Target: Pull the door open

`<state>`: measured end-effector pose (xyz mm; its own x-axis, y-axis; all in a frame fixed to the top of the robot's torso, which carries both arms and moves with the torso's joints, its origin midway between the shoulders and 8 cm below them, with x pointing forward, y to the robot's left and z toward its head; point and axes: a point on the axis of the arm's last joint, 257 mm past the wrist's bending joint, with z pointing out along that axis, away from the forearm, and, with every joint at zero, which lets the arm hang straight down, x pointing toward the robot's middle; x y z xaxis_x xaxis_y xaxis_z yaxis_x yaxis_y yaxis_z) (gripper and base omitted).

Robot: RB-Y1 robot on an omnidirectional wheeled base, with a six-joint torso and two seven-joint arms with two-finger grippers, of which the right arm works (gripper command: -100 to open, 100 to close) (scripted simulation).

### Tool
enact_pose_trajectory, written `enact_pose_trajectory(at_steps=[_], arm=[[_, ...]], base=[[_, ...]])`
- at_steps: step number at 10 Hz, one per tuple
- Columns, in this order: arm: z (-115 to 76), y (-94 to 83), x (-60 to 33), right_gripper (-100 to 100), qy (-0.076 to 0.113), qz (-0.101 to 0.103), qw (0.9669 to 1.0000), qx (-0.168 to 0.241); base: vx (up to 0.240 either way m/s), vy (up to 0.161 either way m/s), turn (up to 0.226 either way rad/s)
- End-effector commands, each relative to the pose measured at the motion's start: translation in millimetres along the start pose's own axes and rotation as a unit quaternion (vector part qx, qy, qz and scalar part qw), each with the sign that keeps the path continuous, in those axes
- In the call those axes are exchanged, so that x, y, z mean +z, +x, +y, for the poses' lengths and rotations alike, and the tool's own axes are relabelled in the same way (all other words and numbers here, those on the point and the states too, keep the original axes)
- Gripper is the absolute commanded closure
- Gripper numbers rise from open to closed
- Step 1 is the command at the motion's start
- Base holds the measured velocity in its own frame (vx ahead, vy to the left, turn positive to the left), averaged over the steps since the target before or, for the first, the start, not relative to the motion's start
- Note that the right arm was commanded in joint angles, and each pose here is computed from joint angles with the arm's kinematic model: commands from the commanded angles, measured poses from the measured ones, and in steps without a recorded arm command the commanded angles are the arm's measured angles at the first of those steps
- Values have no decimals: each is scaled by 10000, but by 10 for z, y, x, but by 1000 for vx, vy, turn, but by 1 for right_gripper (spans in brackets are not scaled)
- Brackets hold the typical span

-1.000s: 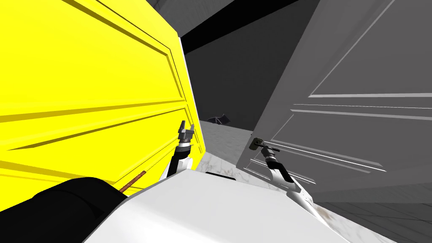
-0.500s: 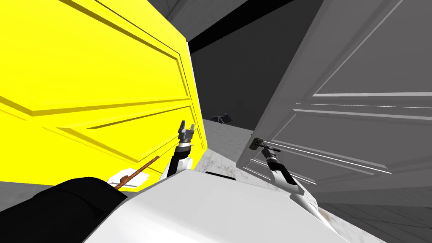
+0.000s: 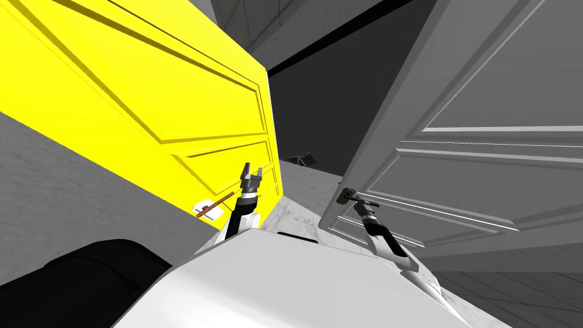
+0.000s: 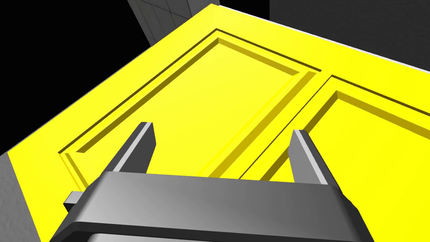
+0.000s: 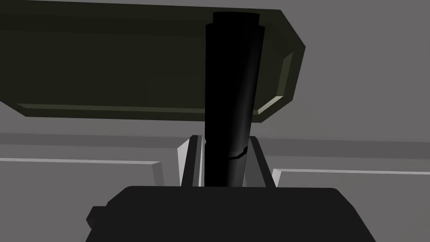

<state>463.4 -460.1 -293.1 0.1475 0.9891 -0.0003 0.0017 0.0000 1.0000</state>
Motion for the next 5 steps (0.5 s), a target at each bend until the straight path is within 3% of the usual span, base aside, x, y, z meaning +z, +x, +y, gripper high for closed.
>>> enact_pose_trajectory(at_steps=[1,2,3,5], arm=[[5,-10,-45,100,-9,60,10000,0],[-5,9,-30,100,3,45,10000,4],[-25,23,-100,100,15,133,9999,4],[-17,21,-148,100,5,198,9998,-2]], base=[[-202,-64,125],[-85,-19,40],[-140,-48,122],[-182,-48,128]])
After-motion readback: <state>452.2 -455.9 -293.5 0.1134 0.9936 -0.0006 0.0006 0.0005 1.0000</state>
